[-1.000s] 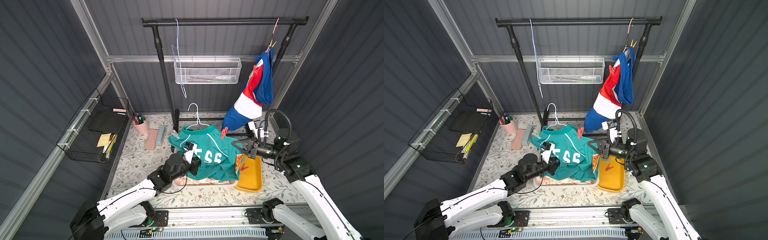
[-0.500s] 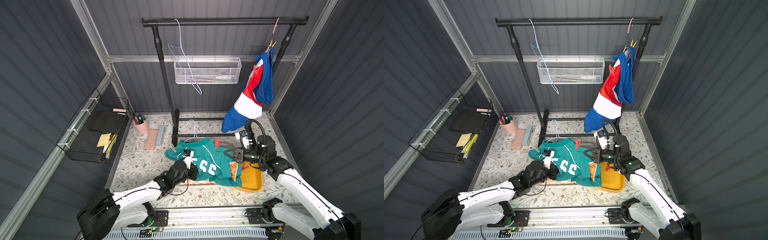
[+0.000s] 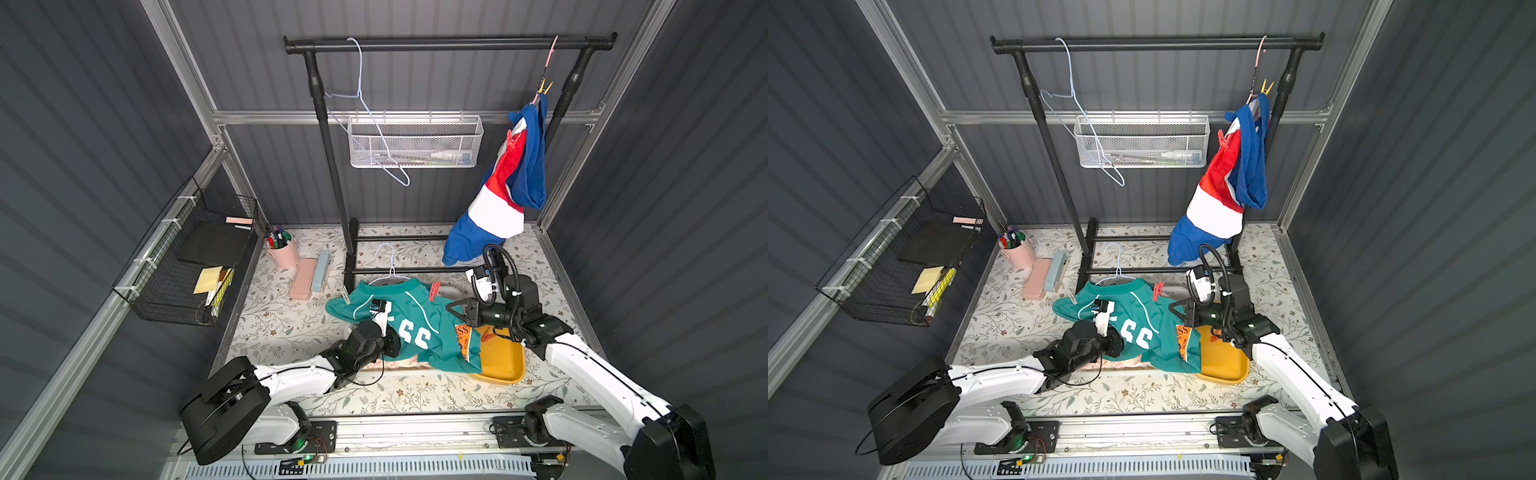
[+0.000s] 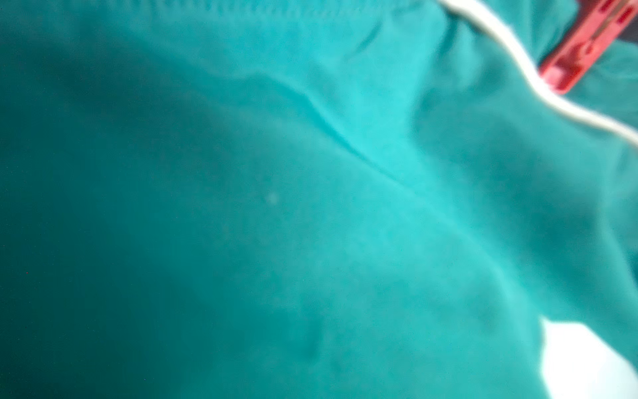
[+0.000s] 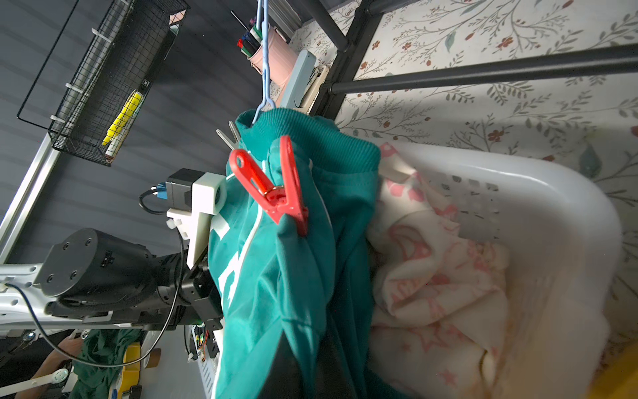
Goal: Remove the clothespins securing jackets to the hanger
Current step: Adjust the jacket in the basket.
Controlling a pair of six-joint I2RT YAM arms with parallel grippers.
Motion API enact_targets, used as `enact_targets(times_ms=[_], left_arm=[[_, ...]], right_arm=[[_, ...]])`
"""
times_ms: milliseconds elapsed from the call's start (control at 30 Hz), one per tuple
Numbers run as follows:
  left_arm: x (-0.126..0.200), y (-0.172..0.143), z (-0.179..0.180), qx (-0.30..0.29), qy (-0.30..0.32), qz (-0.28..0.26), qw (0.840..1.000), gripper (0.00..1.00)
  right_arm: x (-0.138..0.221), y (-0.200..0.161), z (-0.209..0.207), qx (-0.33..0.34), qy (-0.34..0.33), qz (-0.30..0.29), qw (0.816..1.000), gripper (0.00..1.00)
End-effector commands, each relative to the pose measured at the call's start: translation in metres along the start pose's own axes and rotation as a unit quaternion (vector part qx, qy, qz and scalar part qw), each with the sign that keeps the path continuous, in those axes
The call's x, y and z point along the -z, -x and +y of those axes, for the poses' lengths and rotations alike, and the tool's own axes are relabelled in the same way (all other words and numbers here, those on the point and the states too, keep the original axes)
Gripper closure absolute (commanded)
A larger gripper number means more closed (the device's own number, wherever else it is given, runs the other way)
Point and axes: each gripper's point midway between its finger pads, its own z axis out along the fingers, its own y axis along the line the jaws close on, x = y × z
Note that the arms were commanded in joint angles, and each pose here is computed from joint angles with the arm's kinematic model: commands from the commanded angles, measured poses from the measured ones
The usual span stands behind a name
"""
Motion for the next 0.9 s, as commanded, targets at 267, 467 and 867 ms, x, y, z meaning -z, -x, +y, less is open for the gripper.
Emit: enact_targets(times_ms=[267,467,867], left_arm=[[0.055,0.058,-0.035,0.043,-0.025,-0.054,0.997,0.13],[0.085,0.096,-0.052,0.068,-0.038,-0.095,0.992,0.09],[0.104,0.179,-0.075,0.047,0.009,-0.166,0.985,0.06]], right_arm=[[0.003,0.006,0.01,0.027,-0.001,-0.003,1.0,1.0],[0.005,0.008,0.014,0.031,0.004,-0.001,1.0,1.0],[0.005,0.007,0.017,0.035,0.01,0.002,0.999,1.0]])
